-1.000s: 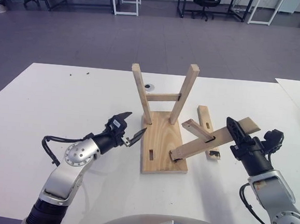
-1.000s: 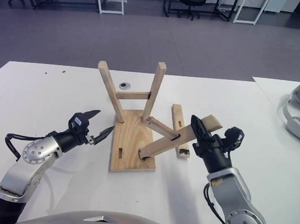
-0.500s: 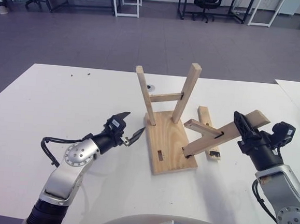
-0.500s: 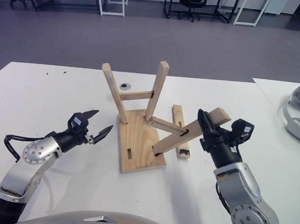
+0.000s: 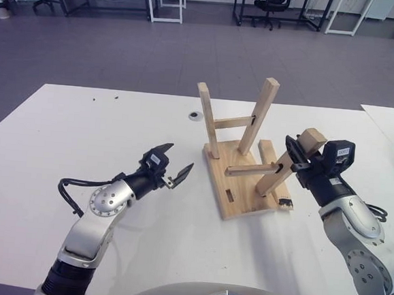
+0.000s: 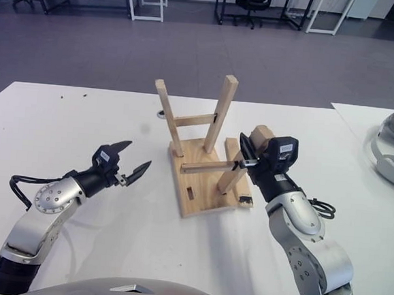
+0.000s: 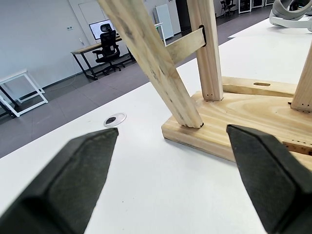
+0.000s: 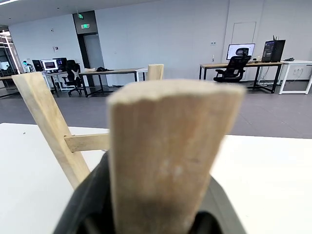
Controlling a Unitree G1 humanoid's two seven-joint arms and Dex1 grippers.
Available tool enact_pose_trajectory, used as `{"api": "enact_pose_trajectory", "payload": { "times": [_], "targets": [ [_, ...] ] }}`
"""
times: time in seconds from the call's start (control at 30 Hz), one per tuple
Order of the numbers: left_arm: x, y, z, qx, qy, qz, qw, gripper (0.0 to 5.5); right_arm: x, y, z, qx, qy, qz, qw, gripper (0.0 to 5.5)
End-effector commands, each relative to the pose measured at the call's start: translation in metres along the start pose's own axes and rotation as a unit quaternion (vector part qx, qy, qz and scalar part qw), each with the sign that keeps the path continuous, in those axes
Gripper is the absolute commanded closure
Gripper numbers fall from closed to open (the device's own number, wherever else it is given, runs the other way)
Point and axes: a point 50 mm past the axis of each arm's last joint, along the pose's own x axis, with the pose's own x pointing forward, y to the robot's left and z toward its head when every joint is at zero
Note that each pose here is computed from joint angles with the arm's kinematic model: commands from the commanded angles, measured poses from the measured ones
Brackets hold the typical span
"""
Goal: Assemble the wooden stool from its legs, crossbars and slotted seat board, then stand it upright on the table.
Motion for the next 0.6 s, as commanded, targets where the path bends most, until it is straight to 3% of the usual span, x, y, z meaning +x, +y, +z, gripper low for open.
{"api": "enact_pose_trajectory", "payload": {
  "times": [0.03, 0.07, 0.13, 0.23, 0.33, 0.43, 0.5, 0.6],
  "targets": [
    [0.002, 0.003, -0.002, 0.004, 0.006, 0.008, 1.0, 1.4, 0.007, -0.005, 0.009, -0.002, -0.022, 0.012, 1.0, 4.39],
    [0.002, 0.003, -0.002, 0.003, 0.006, 0.009, 1.0, 1.4, 0.008, -0.005, 0.015, -0.008, -0.037, 0.021, 0.999, 4.39],
    [0.001, 0.002, -0.003, 0.002, 0.006, 0.009, 1.0, 1.4, 0.009, -0.005, 0.032, -0.008, -0.074, 0.041, 0.996, 3.84],
    [0.003, 0.002, -0.002, 0.003, 0.002, 0.008, 1.0, 1.4, 0.011, -0.007, 0.058, 0.07, -0.137, 0.058, 0.986, 3.24],
    [0.004, 0.002, -0.002, 0.002, 0.0, 0.011, 1.0, 1.4, 0.007, -0.032, 0.094, 0.097, -0.206, 0.063, 0.972, 2.73],
    [0.002, 0.004, -0.002, -0.004, -0.004, 0.02, 1.0, 1.4, 0.008, -0.073, 0.118, 0.124, -0.246, -0.015, 0.961, 2.14],
    [0.003, 0.005, -0.001, -0.003, -0.008, 0.022, 1.0, 1.4, 0.016, -0.095, 0.09, 0.119, -0.168, -0.083, 0.975, 1.88],
    [0.007, 0.007, 0.002, 0.002, -0.016, 0.021, 1.0, 1.4, 0.023, -0.093, 0.017, 0.104, -0.004, -0.114, 0.988, 1.38]
  ]
}}
